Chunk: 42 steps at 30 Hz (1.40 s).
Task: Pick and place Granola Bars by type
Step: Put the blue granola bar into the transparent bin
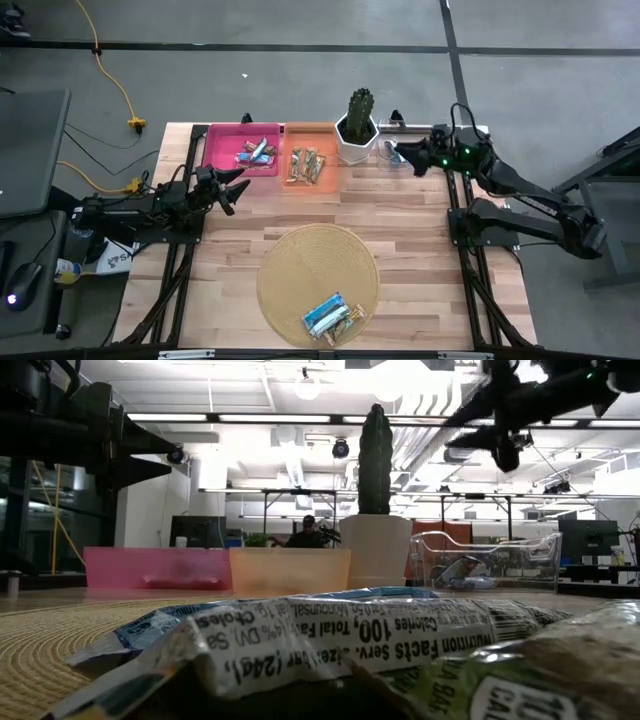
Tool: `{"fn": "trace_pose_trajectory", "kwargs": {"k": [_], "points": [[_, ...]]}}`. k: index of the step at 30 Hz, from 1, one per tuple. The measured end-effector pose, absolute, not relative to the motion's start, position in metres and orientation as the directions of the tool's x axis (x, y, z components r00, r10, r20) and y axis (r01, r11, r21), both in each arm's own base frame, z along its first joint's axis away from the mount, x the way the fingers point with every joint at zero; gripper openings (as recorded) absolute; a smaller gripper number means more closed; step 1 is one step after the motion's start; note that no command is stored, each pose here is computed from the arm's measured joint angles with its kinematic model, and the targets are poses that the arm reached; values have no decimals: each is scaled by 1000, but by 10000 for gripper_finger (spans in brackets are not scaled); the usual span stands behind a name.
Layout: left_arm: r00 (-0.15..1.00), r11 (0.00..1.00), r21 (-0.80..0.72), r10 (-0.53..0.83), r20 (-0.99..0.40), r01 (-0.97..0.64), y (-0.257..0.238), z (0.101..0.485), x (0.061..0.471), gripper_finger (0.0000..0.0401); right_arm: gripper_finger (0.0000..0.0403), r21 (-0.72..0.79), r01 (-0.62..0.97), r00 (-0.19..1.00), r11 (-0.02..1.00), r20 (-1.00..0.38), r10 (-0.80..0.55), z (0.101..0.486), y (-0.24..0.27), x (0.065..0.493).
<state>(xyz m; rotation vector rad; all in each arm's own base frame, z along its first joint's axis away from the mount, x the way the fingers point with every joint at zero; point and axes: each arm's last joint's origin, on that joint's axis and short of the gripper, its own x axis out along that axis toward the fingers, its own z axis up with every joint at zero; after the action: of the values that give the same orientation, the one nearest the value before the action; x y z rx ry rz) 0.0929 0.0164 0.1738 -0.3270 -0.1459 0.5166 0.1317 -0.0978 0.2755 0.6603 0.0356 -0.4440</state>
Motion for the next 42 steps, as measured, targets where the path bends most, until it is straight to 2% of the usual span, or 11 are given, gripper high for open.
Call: {"fn": "trace_pose_trajectory", "kwargs": {"k": [8,15,18,22,33,42], "points": [[861,819,-342,506,55,-460,16,174,93,245,151,551,192,981,812,-85,-175,288,-58,137],[861,819,-343,506,55,-460,16,174,93,245,151,439,-64,994,896,-53,97,291,-27,145],[861,819,-342,506,55,-460,16,174,93,245,151,381,-133,984,915,-57,167,290,-17,146],[861,819,-343,506,55,-460,16,174,93,245,151,329,-179,974,927,-75,214,288,-6,149],[860,819,-343,507,55,-460,16,174,93,245,167,242,-204,960,948,-141,243,277,23,171],[861,819,-343,506,55,-460,16,174,93,245,179,226,-260,936,939,-178,302,266,50,190]]}}
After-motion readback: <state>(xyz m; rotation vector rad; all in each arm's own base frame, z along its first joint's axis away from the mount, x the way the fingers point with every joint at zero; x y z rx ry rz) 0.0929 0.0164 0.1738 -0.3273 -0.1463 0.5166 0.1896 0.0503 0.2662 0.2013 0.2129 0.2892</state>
